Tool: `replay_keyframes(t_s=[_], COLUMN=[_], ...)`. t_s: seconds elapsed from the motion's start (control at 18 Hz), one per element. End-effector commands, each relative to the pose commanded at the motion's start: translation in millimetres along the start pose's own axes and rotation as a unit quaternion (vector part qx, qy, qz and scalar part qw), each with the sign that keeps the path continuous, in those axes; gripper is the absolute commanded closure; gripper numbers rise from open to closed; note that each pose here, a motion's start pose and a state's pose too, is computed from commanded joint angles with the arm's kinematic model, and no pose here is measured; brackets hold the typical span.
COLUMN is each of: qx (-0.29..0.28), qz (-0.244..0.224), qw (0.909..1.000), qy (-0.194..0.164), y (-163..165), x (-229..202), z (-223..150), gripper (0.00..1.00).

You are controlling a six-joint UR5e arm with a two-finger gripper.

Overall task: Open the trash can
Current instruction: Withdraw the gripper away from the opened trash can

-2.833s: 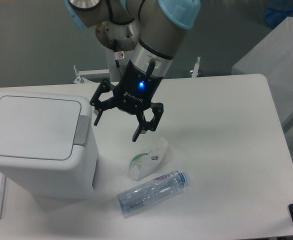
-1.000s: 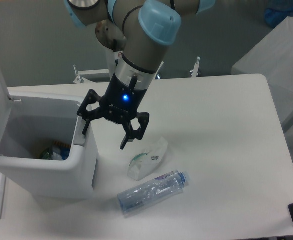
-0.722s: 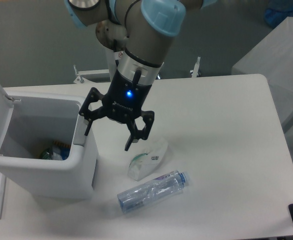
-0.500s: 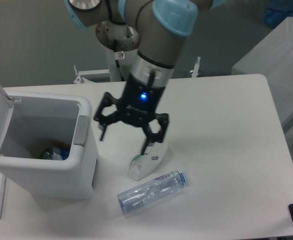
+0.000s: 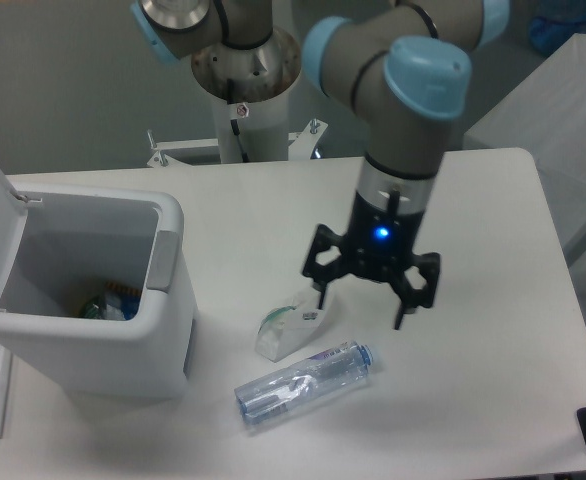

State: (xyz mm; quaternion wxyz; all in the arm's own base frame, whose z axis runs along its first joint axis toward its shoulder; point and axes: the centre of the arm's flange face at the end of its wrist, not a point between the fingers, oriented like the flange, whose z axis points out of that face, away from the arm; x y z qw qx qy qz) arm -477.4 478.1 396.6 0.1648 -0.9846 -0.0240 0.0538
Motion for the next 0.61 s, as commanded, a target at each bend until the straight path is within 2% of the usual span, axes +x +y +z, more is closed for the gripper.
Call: replay_keyframes(t_s=[0.11, 0.39, 0.61], qx=[-0.026, -0.056, -0.076], qz=[0.048, 0.107, 0.12], qw=[0.9985, 0.9925, 0.9897], qy=[-0.01, -0.019, -0.014], y=[4.9, 9.8, 17.4], x=[-1.7, -10.7, -8.6], z=[2.6, 16.4, 24.0], gripper=[0.0, 0.0, 0.0])
